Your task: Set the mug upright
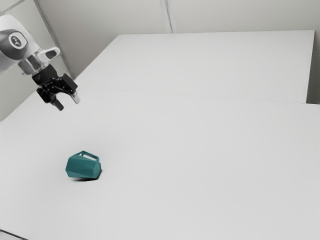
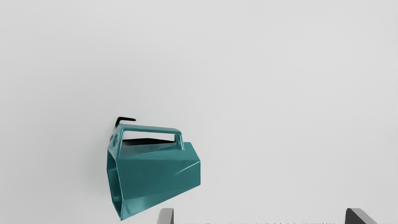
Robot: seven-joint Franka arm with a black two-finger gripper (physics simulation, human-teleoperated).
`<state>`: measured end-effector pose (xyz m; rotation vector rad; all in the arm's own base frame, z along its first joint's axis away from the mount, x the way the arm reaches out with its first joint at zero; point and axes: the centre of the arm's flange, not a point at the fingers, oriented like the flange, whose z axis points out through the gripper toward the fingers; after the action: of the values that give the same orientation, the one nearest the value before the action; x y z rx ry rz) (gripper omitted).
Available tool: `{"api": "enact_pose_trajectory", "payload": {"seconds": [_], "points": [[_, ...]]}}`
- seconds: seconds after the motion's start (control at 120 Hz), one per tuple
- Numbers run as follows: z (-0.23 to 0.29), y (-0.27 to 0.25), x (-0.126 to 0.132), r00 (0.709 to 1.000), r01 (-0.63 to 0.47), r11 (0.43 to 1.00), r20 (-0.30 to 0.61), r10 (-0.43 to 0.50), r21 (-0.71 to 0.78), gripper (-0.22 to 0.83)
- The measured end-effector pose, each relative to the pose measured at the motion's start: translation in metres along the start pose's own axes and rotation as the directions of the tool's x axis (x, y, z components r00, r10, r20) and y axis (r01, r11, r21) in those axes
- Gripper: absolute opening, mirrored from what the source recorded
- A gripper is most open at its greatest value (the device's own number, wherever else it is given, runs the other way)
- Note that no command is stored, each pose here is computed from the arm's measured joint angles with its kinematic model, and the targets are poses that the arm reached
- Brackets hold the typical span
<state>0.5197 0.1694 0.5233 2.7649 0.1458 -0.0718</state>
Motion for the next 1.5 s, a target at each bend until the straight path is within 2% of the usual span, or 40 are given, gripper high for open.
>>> {"api": "enact_pose_trajectory", "payload": {"seconds": [0.167, 0.383, 0.45, 0.567, 0.617, 0.725, 1.033, 1.133, 1.5], "points": [[0.015, -0.065, -0.025, 1.0, 0.02, 0.992, -0.015, -0.022, -0.126, 0.62], [0.03, -0.14, -0.051, 0.999, 0.015, 0.979, -0.048, -0.026, -0.206, 0.62], [0.048, -0.138, -0.048, 0.999, -0.019, 0.972, -0.041, 0.009, -0.236, 0.62], [0.09, -0.108, -0.024, 0.992, -0.121, 0.953, -0.007, 0.124, -0.278, 0.61], [0.106, -0.108, -0.022, 0.99, -0.133, 0.943, 0.002, 0.14, -0.303, 0.61], [0.125, -0.123, -0.032, 0.991, -0.133, 0.927, -0.017, 0.136, -0.35, 0.61], [0.155, -0.153, -0.038, 0.984, -0.175, 0.91, -0.041, 0.172, -0.377, 0.62], [0.176, -0.163, -0.05, 0.989, -0.146, 0.894, -0.052, 0.137, -0.424, 0.62], [0.206, -0.163, -0.061, 0.987, -0.148, 0.851, -0.127, 0.097, -0.503, 0.62]]}}
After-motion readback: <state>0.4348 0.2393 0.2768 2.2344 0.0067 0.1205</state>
